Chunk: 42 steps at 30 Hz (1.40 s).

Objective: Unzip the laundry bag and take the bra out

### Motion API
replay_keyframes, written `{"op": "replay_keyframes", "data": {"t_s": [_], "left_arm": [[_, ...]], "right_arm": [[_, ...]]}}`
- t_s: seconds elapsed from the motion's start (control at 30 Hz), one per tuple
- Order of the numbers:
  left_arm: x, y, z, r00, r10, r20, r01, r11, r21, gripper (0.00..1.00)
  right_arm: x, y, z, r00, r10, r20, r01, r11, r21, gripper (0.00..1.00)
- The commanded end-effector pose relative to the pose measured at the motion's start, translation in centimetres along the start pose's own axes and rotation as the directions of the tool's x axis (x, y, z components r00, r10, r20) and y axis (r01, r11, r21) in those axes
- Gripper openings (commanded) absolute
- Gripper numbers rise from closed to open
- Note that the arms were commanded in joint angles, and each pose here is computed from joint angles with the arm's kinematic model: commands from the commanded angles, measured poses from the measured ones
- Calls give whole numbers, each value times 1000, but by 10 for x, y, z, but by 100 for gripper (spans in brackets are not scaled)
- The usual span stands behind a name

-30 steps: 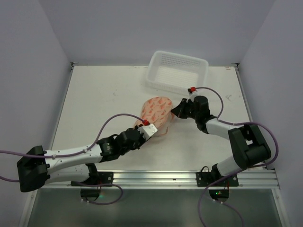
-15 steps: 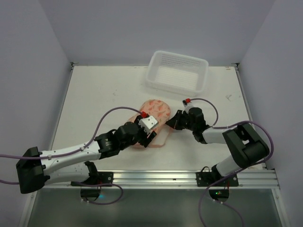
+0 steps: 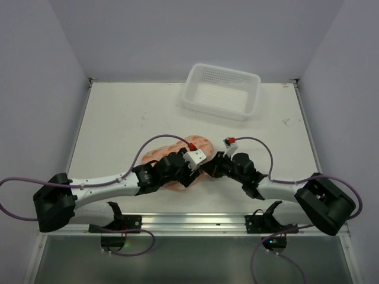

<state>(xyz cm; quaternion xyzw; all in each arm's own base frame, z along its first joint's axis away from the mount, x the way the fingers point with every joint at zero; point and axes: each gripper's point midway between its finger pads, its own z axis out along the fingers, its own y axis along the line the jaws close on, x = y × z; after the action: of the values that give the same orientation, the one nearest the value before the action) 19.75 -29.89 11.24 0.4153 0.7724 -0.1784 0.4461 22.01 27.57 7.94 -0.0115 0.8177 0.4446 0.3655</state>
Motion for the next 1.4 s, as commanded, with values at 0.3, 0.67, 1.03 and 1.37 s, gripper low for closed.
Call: {"op": "replay_keyframes", "data": {"t_s": [0.3,0.67,1.03,1.37], "left_arm": [[5,7,12,997,76,29,-74,996,-48,68],[-2,17,25,992,125,31,-120,984,-129,63],[11,17,19,989,145,4,-143,982,-120,0],[8,14,2,988,149,45,-144,985,-89,0]], "right_arm": [[-22,37,-14,995,-16,96,28,992,-122,0],[-15,47,-15,996,-27,82,41,985,-169,0],[-16,44,-19,994,-36,99,51,986,-158,0],[-38,4,-23,983,-100,153,99,995,12,0]]}}
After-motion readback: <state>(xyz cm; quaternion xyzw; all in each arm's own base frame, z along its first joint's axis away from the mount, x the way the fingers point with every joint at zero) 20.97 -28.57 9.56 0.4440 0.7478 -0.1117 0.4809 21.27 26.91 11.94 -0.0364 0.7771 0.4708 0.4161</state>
